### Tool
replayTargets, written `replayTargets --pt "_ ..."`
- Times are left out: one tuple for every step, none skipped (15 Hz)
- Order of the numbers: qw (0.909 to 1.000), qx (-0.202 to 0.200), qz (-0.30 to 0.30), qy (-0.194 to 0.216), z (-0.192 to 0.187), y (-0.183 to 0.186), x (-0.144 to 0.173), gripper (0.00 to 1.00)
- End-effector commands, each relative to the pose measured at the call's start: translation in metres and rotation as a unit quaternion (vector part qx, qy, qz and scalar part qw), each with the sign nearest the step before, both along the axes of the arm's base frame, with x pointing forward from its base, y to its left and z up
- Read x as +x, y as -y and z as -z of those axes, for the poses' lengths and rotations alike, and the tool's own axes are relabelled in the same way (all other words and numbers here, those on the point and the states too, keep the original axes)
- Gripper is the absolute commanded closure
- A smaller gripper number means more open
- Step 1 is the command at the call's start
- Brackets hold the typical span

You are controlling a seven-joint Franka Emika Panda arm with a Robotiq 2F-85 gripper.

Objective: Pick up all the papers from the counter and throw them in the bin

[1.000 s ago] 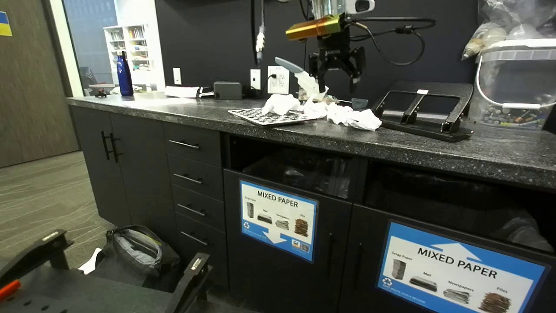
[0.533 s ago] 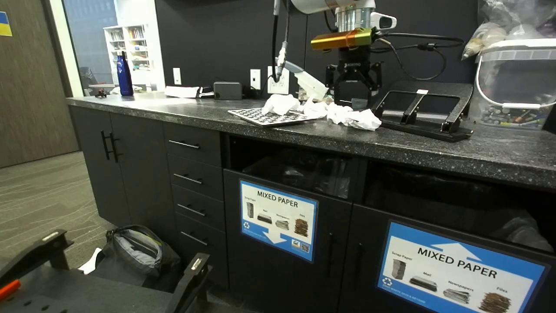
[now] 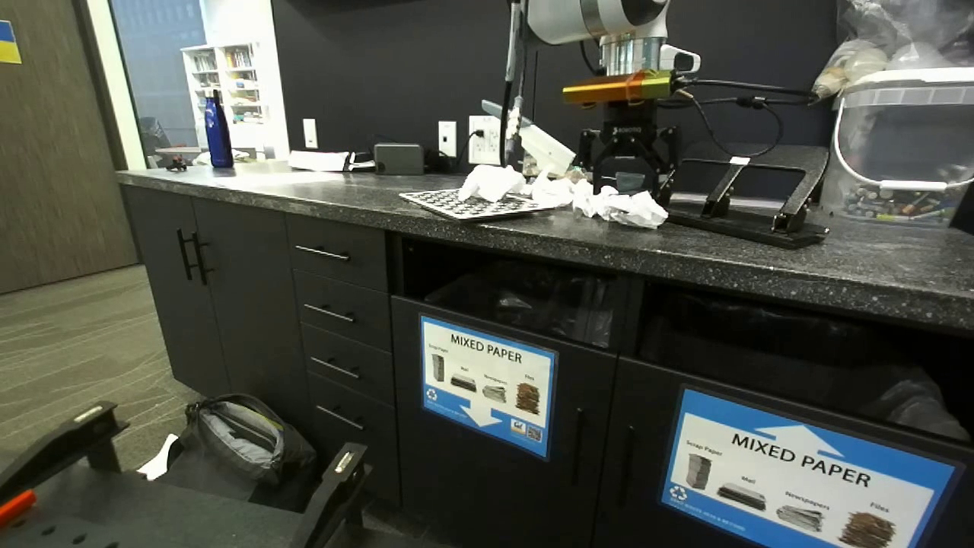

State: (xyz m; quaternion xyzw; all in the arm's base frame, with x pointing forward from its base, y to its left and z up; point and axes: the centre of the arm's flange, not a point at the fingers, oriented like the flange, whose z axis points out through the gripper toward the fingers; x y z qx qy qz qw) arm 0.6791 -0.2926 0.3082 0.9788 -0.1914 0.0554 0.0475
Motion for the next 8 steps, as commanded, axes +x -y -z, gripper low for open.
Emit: replayTargets --pt "0.9997 0.006 -0.016 0.016 0.002 0.015 0.031 0.00" --pt "0.9998 0.001 -0.015 0.014 0.008 0.019 0.034 0.00" --pt "0.9998 -0.003 -0.014 0.014 0.012 0.021 0.035 0.00" --pt "0.9998 -0.006 -0.013 0.013 0.017 0.023 0.037 0.00" --pt "0.9998 -0.006 -0.014 0.010 0.021 0.024 0.038 0.00" --pt "0.9998 -0.005 -0.015 0.009 0.026 0.025 0.040 0.00" --pt "0.9998 -0.006 -0.015 0.010 0.029 0.026 0.041 0.00" --pt "0.9998 -0.006 -0.013 0.015 0.031 0.026 0.043 0.00"
